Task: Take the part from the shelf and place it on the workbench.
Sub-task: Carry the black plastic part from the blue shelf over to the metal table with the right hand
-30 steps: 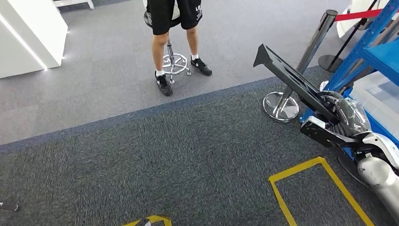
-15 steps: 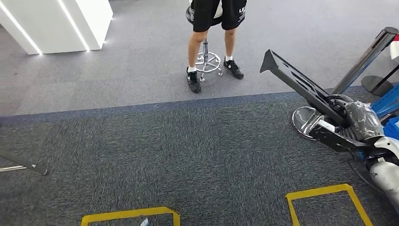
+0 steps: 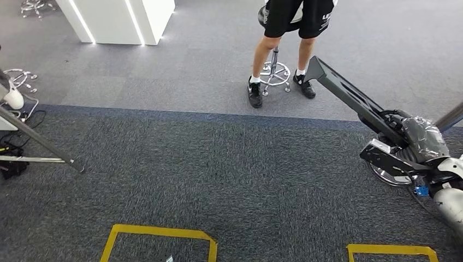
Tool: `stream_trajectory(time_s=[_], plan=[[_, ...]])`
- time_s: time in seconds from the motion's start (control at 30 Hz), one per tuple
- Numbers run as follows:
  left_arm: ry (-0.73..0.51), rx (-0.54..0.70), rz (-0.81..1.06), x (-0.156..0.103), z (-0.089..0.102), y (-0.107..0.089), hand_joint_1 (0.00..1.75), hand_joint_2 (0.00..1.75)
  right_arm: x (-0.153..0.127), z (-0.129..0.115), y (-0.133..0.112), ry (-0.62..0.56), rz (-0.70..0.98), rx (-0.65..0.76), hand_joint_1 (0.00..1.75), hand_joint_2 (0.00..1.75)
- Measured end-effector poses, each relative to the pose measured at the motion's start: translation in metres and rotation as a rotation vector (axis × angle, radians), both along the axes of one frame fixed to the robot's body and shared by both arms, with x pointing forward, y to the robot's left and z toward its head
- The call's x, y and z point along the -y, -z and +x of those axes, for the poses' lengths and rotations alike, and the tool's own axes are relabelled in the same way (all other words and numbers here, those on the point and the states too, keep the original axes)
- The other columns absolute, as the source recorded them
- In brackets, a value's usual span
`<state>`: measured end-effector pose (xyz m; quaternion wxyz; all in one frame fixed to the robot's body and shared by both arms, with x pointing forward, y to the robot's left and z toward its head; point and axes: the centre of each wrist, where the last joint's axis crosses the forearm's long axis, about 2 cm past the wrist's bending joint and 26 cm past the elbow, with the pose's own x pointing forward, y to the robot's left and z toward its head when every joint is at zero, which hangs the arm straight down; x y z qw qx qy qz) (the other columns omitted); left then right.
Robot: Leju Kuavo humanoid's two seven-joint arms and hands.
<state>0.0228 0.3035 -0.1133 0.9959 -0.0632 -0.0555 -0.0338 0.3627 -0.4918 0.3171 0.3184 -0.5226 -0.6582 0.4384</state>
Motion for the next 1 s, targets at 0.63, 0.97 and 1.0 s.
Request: stream_trajectory(time_s=[0.63,0.97,1.0], plan=[[0.038,-0.015,0.004,-0.0009,-0.0026,0.0002,0.00,1.75,0.0073,-0.0038,0.0007,0.013,0.008,-0.017,1.75,1.75],[0.043,-0.010,0.004,0.0016,0.0005,0.0000,0.00,1.75,0.0073,-0.0030,-0.0043,0.011,0.010,0.000,1.75,1.75],[0.044,-0.009,0.004,0.0017,0.0007,0.0000,0.00,1.75,0.0075,-0.0029,-0.0052,0.012,0.009,0.003,1.75,1.75]])
